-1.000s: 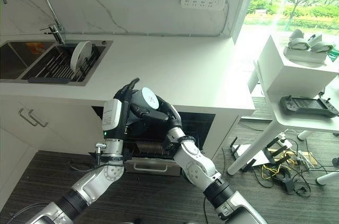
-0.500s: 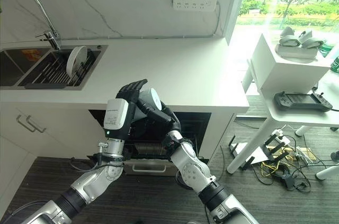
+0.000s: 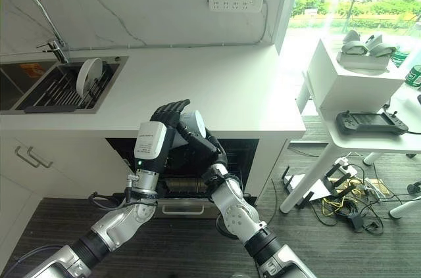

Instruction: Place the dishes in the dishwasher.

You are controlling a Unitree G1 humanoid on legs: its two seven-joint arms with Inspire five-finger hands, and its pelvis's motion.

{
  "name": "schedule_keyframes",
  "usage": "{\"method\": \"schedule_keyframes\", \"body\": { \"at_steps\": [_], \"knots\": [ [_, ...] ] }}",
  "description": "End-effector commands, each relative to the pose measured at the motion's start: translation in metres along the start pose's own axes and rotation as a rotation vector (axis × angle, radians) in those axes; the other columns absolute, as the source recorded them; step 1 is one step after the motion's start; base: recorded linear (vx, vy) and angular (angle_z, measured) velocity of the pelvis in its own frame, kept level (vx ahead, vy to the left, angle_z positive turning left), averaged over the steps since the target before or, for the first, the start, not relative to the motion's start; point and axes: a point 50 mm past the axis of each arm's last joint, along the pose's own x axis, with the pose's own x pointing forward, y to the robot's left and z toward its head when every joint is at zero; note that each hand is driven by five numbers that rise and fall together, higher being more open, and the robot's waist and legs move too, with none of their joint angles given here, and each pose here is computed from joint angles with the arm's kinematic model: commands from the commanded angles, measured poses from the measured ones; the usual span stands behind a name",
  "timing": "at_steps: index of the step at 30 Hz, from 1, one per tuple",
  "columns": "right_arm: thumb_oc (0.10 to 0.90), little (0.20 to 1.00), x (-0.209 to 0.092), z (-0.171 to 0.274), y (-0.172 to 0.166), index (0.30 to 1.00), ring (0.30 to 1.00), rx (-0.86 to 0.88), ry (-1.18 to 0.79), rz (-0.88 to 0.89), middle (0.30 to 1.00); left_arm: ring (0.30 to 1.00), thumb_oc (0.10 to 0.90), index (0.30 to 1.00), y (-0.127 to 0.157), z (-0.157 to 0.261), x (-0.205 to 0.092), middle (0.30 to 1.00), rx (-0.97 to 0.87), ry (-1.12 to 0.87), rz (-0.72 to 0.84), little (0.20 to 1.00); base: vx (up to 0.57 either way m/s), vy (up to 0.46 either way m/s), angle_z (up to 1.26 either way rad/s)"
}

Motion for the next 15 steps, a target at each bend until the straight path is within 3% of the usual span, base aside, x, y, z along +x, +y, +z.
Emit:
{"method": "schedule_keyframes", "body": {
  "at_steps": [1,4,8,15],
  "knots": [
    [0.4,0.3,-0.001,0.06,0.056,0.3,0.3,0.118,-0.329,0.238,0.3,0.9,0.8,0.9,0.013,0.035,0.028,0.9,-0.069,-0.254,-0.077,0.9,0.0,0.0,0.0],
    [0.4,0.3,-0.003,0.07,0.048,0.3,0.3,0.111,-0.365,0.228,0.3,0.9,0.8,0.9,0.007,0.035,0.021,0.9,-0.079,-0.294,-0.313,0.9,-0.01,0.044,-0.01],
    [0.4,0.3,-0.01,0.088,0.031,0.3,0.3,0.094,-0.443,0.185,0.3,0.9,0.8,0.9,0.022,0.023,0.02,0.9,-0.073,-0.262,-0.492,0.9,0.0,0.047,-0.06],
    [0.4,0.3,-0.022,0.12,0.007,0.3,0.3,0.07,-0.601,0.11,0.3,0.9,0.8,0.9,0.067,0.0,0.024,0.9,-0.117,-0.176,-0.61,0.9,0.0,0.009,0.01]
  ]
}}
